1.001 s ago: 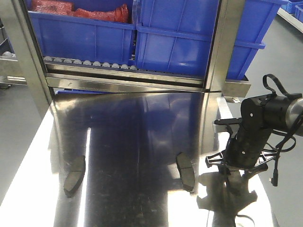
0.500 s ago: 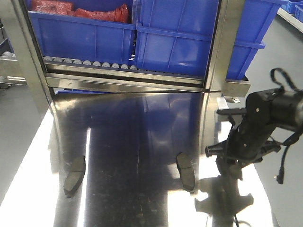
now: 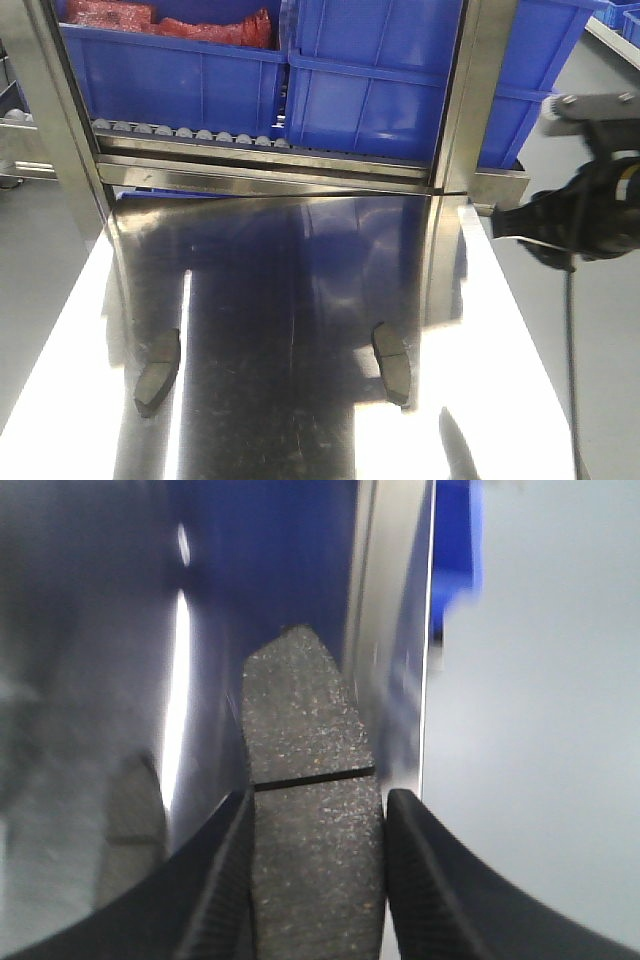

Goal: Move and align brake pads A on conveyor
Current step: 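Lift the brake pad with the right gripper, holding both pads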

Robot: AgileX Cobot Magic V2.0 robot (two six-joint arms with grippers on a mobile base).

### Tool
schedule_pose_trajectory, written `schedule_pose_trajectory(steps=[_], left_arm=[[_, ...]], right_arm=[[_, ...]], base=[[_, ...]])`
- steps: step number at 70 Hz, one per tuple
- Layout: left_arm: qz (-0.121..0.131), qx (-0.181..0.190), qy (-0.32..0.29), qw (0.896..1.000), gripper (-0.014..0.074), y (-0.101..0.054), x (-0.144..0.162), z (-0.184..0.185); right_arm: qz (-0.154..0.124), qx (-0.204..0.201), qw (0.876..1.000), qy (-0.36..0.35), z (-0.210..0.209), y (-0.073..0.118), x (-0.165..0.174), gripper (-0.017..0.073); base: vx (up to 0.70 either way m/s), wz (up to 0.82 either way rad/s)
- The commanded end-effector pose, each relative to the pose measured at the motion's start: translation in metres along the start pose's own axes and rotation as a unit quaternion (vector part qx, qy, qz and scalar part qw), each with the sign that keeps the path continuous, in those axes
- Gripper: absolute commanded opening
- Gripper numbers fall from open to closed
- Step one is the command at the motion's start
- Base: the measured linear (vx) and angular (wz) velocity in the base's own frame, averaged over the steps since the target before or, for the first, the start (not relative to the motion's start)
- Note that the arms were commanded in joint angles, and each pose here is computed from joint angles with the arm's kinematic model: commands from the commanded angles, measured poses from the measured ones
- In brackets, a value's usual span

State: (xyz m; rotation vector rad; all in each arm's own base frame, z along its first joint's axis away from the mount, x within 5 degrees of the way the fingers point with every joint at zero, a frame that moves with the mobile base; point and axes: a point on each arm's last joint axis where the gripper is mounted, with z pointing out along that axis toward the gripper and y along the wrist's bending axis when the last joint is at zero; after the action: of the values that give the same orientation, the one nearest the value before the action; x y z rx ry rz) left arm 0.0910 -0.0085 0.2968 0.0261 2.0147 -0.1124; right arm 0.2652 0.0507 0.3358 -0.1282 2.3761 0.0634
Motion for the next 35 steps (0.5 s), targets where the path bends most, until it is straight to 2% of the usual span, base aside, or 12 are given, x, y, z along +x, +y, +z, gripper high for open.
schedule_pose_trajectory(steps=[1, 13, 26, 35], left_arm=[[-0.005, 0.005, -0.055, 0.998, -0.0006, -0.001, -0.016, -0.004], [-0.005, 0.005, -0.055, 0.998, -0.0006, -0.001, -0.016, -0.004], [-0.005, 0.005, -0.055, 0.998, -0.0006, -0.001, -0.016, -0.004], [-0.005, 0.005, -0.055, 0.998, -0.0006, -0.001, -0.016, -0.004]], right_arm=[[-0.006, -0.010, 0.991, -0.133, -0.042, -0.002, -0.001, -0.0005], [-0.010, -0.021, 0.976, -0.218, -0.070, -0.006, 0.038, -0.0003], [-0.012, -0.029, 0.953, -0.300, -0.096, -0.010, 0.084, -0.0003], [-0.010, -0.029, 0.948, -0.317, -0.109, -0.013, 0.107, -0.0003]], base=[[0.00, 0.00], [0.00, 0.00], [0.00, 0.00], [0.00, 0.00]])
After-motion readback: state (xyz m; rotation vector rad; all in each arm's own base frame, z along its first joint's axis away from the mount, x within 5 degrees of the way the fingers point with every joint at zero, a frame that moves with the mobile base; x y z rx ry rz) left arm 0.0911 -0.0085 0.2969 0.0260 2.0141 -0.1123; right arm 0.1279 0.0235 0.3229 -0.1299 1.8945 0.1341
